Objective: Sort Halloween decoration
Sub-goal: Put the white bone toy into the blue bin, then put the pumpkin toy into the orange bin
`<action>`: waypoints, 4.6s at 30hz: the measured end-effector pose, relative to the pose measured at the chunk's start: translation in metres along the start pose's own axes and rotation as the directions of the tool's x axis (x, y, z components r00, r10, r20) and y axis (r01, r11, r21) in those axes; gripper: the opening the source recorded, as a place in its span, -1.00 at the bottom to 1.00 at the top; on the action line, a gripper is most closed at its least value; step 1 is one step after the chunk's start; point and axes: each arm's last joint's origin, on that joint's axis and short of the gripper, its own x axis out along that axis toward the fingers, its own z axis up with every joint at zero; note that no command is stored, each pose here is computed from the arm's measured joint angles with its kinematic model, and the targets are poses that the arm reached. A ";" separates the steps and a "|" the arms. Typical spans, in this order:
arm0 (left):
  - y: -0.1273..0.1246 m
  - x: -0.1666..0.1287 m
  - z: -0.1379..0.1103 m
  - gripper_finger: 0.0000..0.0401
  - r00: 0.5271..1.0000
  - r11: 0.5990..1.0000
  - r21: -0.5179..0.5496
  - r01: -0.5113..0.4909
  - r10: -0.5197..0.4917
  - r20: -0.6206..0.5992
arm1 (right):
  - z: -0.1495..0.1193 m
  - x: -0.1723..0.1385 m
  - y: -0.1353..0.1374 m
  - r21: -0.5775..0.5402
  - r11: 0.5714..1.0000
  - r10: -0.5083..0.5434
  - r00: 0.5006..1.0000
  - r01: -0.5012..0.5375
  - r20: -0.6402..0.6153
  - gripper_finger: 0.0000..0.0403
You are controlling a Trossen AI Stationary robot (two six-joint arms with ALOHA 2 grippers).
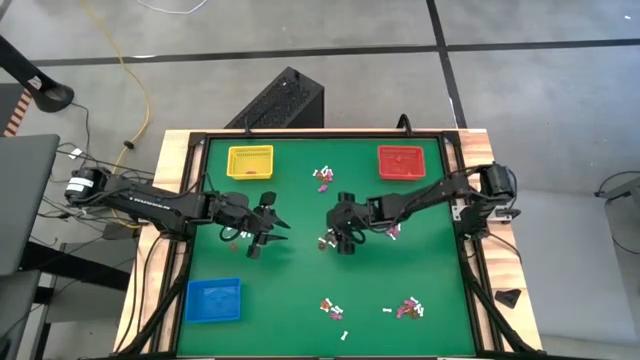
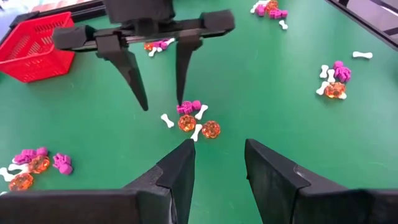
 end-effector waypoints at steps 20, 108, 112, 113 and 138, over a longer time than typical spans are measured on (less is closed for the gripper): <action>0.001 0.000 0.001 -0.35 1.000 1.000 0.001 -0.012 0.012 0.003 | -0.018 0.033 -0.006 -0.053 0.998 0.014 0.996 -0.019 -0.089 -0.21; 0.018 -0.085 -0.006 -0.35 0.643 0.642 -0.081 -0.763 0.739 -0.203 | 0.192 0.099 0.019 -0.290 0.557 0.828 0.492 -0.778 0.270 -0.37; 0.018 -0.085 -0.007 -0.35 0.645 0.644 -0.080 -0.760 0.736 -0.204 | 0.170 0.060 0.011 -0.177 0.631 0.764 0.645 -0.755 -0.029 -0.40; 0.018 -0.085 -0.007 -0.35 0.645 0.645 -0.079 -0.760 0.736 -0.205 | 0.165 0.048 0.008 -0.156 0.646 0.743 0.662 -0.747 -0.096 -0.40; 0.013 -0.071 -0.009 -0.35 0.786 0.764 -0.195 -0.615 0.575 -0.227 | -0.043 -0.098 -0.008 0.431 0.899 0.250 0.903 -0.082 -0.350 -0.41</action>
